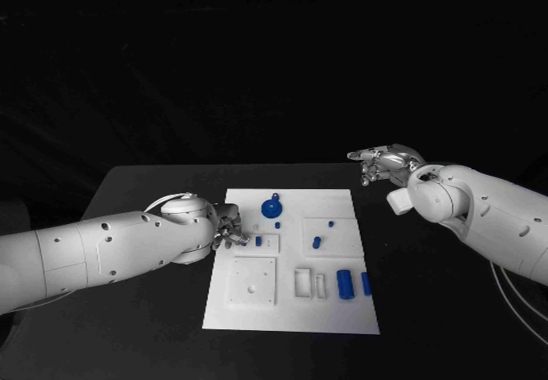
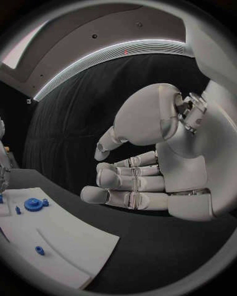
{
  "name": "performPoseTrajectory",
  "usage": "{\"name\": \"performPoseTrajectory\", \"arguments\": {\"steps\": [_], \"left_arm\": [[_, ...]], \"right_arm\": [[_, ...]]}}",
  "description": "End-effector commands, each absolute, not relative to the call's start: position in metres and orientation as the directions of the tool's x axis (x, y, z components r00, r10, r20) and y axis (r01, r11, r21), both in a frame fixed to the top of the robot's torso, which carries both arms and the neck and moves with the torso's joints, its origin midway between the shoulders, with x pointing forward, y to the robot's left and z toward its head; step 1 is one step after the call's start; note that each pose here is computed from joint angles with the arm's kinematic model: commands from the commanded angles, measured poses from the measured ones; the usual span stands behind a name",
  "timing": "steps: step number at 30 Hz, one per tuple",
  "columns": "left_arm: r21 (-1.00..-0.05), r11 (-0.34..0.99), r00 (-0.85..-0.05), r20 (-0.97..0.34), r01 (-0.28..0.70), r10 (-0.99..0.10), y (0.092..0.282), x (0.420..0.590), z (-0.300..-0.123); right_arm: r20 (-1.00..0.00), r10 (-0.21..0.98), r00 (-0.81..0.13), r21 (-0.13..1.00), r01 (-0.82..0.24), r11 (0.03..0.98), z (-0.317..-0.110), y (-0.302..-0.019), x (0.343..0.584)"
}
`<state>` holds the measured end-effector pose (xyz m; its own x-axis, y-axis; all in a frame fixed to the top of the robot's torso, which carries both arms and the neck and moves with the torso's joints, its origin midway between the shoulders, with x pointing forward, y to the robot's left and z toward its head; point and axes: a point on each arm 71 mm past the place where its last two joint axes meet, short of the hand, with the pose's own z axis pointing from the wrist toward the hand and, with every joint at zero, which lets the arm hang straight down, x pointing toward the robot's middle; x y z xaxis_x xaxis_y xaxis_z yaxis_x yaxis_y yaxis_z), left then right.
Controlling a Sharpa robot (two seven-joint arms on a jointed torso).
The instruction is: Assemble the parts on the task board
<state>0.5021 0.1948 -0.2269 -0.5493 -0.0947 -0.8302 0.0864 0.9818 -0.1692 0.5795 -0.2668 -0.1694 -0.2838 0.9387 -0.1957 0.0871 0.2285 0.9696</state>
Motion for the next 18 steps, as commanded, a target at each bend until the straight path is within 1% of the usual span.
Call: {"name": "performPoseTrajectory", "arguments": {"steps": [1, 18], "left_arm": [[-0.183, 0.979, -0.587, -0.804, 0.091, -0.095, 0.1918, 0.4984, -0.2324], [-0.188, 0.980, -0.581, -0.806, 0.070, -0.113, 0.1944, 0.5007, -0.2324]], "right_arm": [[-0.193, 0.937, -0.292, 0.970, 0.085, 0.227, -0.1698, -0.2678, 0.5793], [-0.227, 0.931, -0.287, 0.961, 0.088, 0.261, -0.1727, -0.2698, 0.5787]]}}
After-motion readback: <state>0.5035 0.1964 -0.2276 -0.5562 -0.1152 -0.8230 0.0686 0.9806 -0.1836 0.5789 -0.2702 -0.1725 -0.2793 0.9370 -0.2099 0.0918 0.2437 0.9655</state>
